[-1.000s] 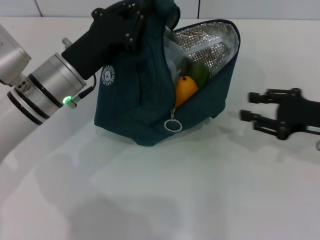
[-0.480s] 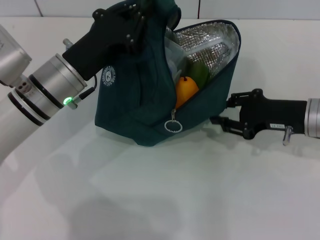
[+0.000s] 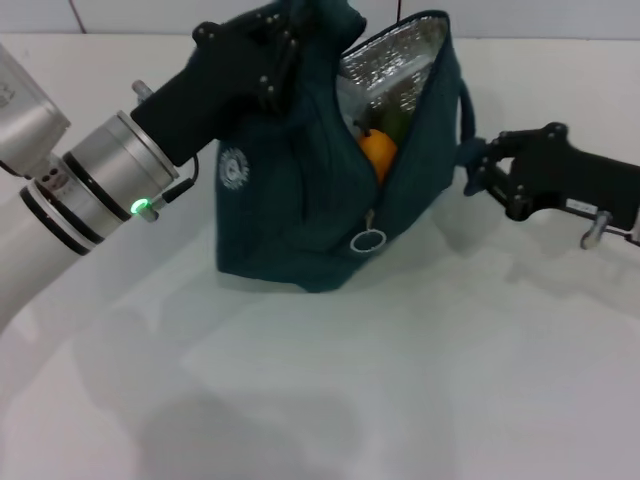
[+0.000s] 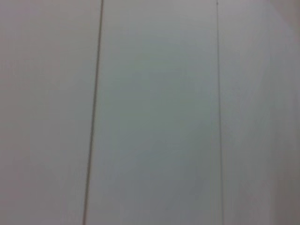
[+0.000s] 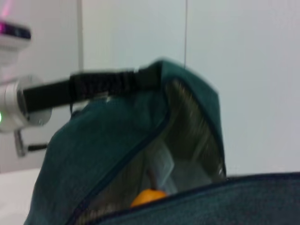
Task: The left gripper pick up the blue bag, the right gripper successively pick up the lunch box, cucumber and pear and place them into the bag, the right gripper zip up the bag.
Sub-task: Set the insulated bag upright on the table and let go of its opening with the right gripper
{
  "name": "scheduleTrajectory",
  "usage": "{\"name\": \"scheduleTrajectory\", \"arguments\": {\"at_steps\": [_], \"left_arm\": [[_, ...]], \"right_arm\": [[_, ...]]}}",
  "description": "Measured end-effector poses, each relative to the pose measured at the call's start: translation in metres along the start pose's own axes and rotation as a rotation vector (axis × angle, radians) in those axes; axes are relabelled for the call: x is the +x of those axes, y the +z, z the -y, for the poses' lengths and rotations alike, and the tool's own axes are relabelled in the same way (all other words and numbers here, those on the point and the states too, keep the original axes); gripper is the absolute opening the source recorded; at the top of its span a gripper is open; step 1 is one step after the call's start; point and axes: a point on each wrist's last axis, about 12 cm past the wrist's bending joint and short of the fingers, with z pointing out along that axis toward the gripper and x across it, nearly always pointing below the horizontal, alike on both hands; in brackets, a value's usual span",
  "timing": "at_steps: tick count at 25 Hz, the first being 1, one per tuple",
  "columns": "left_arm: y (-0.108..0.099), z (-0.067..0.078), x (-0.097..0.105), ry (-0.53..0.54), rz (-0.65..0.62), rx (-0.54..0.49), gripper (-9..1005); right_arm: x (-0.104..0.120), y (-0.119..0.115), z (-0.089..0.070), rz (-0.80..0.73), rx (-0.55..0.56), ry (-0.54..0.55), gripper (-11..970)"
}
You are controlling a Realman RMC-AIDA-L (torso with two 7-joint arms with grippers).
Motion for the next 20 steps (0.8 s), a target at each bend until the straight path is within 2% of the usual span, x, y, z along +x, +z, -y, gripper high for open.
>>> {"name": "scheduleTrajectory", "arguments": {"at_steps": [3,9,12,15,20], "left_arm": [[-0.001,0.003,0.001,0.006,-0.008,0.025,61],[-0.009,0.017,0.004,0.057,-0.007,0.12,61],[-0.018,0.023,0.009,0.074,-0.02,0.125,61],[-0.027,0.03,0.018,0.114,-0.053,0.133,61],[-0.028,0.037,0.019,0.17,-0.042,0.184,62]], "right_arm": [[-0.005,-0.013,0.001,0.084,0.036,-0.022,74],[-0.023,-0.045,0.002,0.225,0.064,-0.097,74],[-0.033,-0.062,0.003,0.222,-0.018,-0.099,83],[-0.03,-0.072,0.003,0.203,-0.086,-0.052,92],[-0.018,-0.072,-0.002,0.174,-0.092,-0.02,107]]}}
